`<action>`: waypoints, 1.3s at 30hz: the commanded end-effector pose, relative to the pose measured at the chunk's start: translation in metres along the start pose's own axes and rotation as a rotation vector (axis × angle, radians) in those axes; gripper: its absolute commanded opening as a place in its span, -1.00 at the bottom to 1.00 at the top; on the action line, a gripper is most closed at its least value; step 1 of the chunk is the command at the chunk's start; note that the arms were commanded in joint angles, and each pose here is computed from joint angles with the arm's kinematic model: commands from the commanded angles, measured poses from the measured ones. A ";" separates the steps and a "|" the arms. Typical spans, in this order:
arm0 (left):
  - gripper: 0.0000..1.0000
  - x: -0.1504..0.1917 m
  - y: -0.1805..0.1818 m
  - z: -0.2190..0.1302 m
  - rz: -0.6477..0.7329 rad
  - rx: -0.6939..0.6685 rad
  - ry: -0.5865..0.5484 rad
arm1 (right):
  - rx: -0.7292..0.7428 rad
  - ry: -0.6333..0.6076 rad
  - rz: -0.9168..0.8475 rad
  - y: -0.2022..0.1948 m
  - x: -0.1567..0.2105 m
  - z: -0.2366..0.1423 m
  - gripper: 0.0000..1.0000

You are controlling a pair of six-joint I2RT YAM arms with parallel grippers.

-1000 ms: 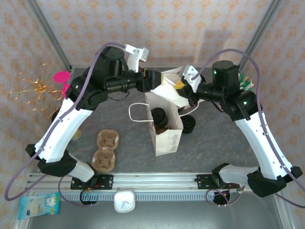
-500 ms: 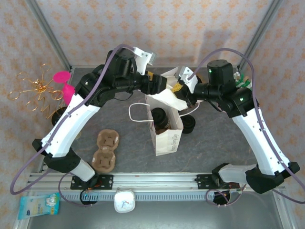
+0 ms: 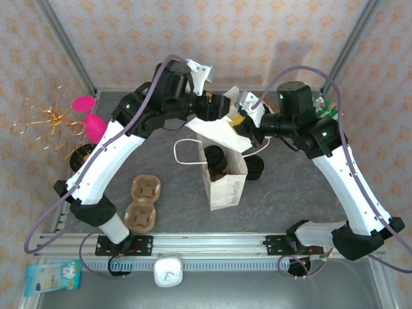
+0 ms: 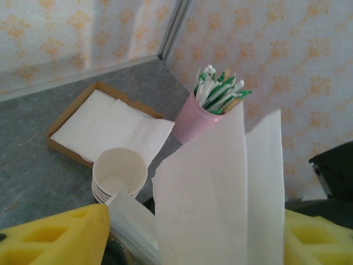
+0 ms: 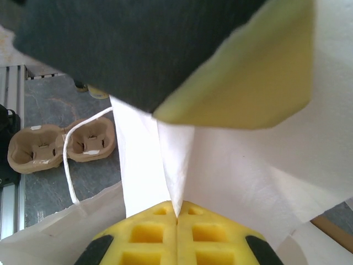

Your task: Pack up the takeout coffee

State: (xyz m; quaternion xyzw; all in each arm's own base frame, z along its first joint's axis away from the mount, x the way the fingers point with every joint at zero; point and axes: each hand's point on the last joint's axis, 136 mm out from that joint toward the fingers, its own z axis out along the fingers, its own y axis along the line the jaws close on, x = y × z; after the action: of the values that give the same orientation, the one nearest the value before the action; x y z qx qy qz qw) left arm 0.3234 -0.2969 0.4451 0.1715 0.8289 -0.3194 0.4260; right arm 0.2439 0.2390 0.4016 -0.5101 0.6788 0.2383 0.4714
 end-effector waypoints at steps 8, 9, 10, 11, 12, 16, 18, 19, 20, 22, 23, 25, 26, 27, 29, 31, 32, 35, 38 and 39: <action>0.21 -0.020 0.055 -0.025 -0.187 -0.172 -0.110 | 0.000 -0.069 -0.046 0.011 -0.019 -0.012 -1.00; 0.18 -0.022 0.055 -0.029 -0.208 -0.141 -0.129 | 0.005 -0.076 -0.047 0.011 -0.021 -0.014 -1.00; 0.18 -0.022 0.053 -0.031 -0.221 -0.115 -0.137 | 0.007 -0.079 -0.047 0.011 -0.022 -0.015 -1.00; 0.18 -0.023 0.056 -0.036 -0.236 -0.123 -0.152 | 0.011 -0.082 -0.047 0.010 -0.023 -0.016 -1.00; 0.18 -0.022 0.065 -0.041 -0.249 -0.159 -0.160 | 0.017 -0.087 -0.043 0.010 -0.025 -0.017 -1.00; 0.27 -0.025 0.078 -0.065 -0.291 -0.177 -0.232 | 0.020 -0.139 -0.005 0.010 -0.041 -0.025 -1.00; 0.37 -0.035 0.073 -0.079 -0.289 -0.151 -0.285 | 0.022 -0.180 0.076 0.009 -0.052 -0.028 -1.00; 0.39 -0.040 0.073 -0.086 -0.282 -0.160 -0.308 | 0.018 -0.198 0.107 0.010 -0.056 -0.028 -1.00; 0.40 -0.044 0.077 -0.095 -0.277 -0.190 -0.332 | 0.049 -0.219 0.174 0.005 -0.061 -0.030 -1.00; 0.40 -0.046 0.090 -0.109 -0.270 -0.280 -0.371 | 0.077 -0.240 0.268 0.001 -0.067 -0.032 -1.00; 0.42 -0.044 0.098 -0.115 -0.266 -0.331 -0.386 | 0.082 -0.248 0.324 0.000 -0.069 -0.032 -1.00; 0.43 -0.040 0.108 -0.124 -0.268 -0.382 -0.411 | 0.133 -0.270 0.472 -0.011 -0.071 -0.034 -1.00; 0.43 -0.037 0.109 -0.126 -0.270 -0.383 -0.421 | 0.117 -0.283 0.520 -0.010 -0.073 -0.034 -1.00; 0.43 -0.035 0.109 -0.127 -0.277 -0.376 -0.432 | 0.109 -0.298 0.570 -0.010 -0.077 -0.036 -1.00; 0.43 -0.029 0.105 -0.126 -0.284 -0.340 -0.431 | 0.127 -0.351 0.667 -0.012 -0.083 -0.052 -1.00; 0.42 -0.020 0.105 -0.122 -0.303 -0.323 -0.413 | 0.188 -0.358 0.769 -0.021 -0.078 -0.057 -1.00; 0.41 -0.016 0.103 -0.121 -0.308 -0.308 -0.405 | 0.220 -0.354 0.816 -0.025 -0.074 -0.059 -1.00; 0.39 -0.001 0.101 -0.115 -0.337 -0.261 -0.385 | 0.287 -0.331 0.897 -0.028 -0.061 -0.055 -1.00; 0.39 0.012 0.096 -0.105 -0.366 -0.210 -0.350 | 0.364 -0.236 0.936 -0.025 -0.040 -0.037 -1.00; 0.38 0.015 0.095 -0.102 -0.369 -0.204 -0.338 | 0.387 -0.193 0.951 -0.024 -0.032 -0.028 -1.00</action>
State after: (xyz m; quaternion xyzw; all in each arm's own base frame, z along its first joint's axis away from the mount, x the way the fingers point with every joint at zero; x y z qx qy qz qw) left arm 0.3115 -0.1476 0.4308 -0.0841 0.8075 -0.2872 0.5084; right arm 0.2438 0.2305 0.4661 -0.0960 0.7874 0.3862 0.4708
